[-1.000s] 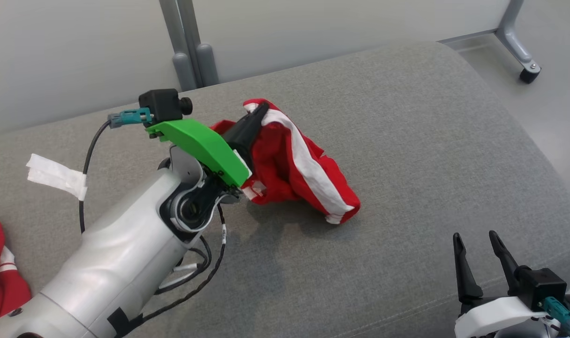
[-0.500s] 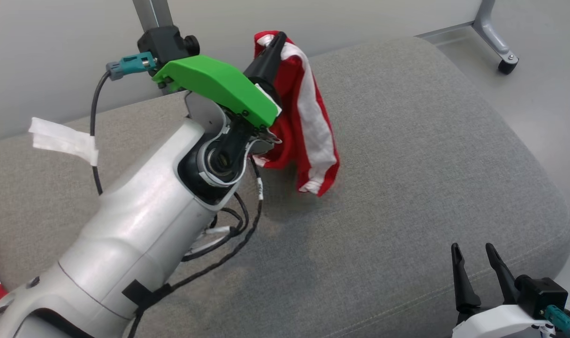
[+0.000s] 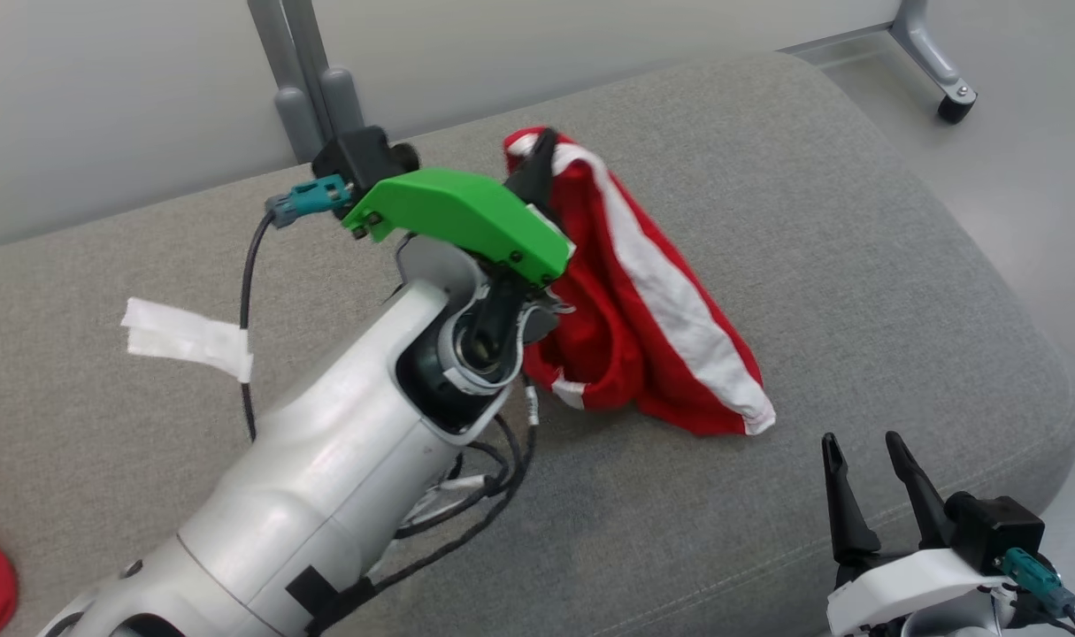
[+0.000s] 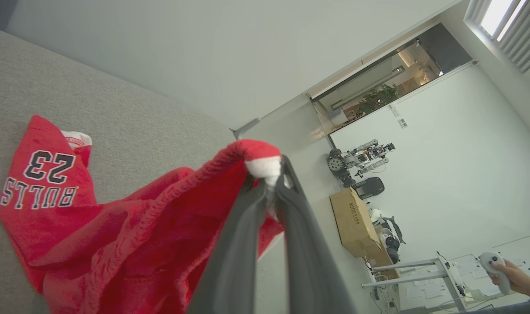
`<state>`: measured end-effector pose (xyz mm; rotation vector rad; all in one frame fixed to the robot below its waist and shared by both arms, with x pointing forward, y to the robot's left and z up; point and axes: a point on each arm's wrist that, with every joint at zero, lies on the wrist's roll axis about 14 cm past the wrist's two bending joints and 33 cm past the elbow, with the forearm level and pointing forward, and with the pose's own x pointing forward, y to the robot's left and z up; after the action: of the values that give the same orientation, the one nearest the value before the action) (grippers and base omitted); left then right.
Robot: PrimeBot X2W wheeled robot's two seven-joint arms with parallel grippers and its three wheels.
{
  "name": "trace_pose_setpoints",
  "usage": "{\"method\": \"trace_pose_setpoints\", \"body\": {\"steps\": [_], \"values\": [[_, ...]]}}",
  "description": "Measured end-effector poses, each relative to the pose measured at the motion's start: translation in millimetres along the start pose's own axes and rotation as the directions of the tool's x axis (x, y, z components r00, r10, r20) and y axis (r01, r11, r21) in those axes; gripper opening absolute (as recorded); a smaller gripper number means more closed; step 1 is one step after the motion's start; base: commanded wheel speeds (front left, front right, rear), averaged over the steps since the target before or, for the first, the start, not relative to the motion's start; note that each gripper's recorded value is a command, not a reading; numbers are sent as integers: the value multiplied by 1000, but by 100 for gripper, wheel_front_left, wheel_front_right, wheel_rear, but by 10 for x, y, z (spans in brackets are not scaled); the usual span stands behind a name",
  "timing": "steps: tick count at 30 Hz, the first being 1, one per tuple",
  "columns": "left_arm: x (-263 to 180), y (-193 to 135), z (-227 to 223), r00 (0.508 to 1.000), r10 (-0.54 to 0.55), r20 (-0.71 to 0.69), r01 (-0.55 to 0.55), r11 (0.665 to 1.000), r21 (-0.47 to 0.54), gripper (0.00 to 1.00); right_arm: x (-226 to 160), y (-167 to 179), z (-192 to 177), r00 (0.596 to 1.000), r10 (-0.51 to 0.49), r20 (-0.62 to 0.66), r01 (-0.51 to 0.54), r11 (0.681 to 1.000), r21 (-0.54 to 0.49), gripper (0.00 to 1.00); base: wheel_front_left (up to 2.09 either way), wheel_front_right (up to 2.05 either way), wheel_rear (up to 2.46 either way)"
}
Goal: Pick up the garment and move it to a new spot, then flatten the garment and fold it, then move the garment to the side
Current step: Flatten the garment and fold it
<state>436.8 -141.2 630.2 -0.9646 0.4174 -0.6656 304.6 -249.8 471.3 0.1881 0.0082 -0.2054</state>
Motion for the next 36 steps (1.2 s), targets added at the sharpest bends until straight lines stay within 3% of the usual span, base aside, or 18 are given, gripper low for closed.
{"method": "trace_pose_setpoints", "body": {"steps": [5,13,15,17,22,27,29,32,33,34,36], "values": [[5,1010,51,971,240,3,-239,964,116,0,1,17,-11,1000,0,-5,0,1000,14,100,0,0,0],[-434,2070,-110,898,418,-141,-381,896,228,0,-123,-158,-103,998,-57,-37,57,998,1,100,0,0,0],[-620,2239,-189,878,438,-194,-396,891,221,0,-128,-151,-127,998,-53,-44,53,999,-6,100,0,0,0],[-828,2391,-268,861,454,-229,-376,872,315,0,-114,-117,-141,998,-41,-49,40,999,-14,100,0,0,0],[-1193,2611,-274,855,472,-214,-375,848,374,0,-23,47,-177,998,18,-61,-21,999,-39,100,0,0,0],[-1405,2642,-485,857,448,-255,-357,873,332,0,144,301,-157,993,104,-55,-107,992,-68,100,0,0,0],[-1409,2613,-508,872,428,-238,-344,882,323,37,190,395,-170,989,135,-60,-140,987,-83,100,0,0,0],[-1396,2577,-479,899,397,-186,-330,892,308,55,260,512,-176,983,173,-62,-178,979,-100,100,0,0,0],[-1384,2561,-469,906,389,-165,-330,896,298,74,273,545,-183,981,183,-64,-189,977,-102,100,0,0,0],[-1372,2539,-451,916,374,-147,-319,899,300,75,284,569,-189,979,192,-66,-198,975,-104,100,0,0,0],[-1353,2520,-387,926,364,-103,-323,902,287,100,301,616,-189,976,208,-66,-214,971,-108,100,0,0,0]]}}
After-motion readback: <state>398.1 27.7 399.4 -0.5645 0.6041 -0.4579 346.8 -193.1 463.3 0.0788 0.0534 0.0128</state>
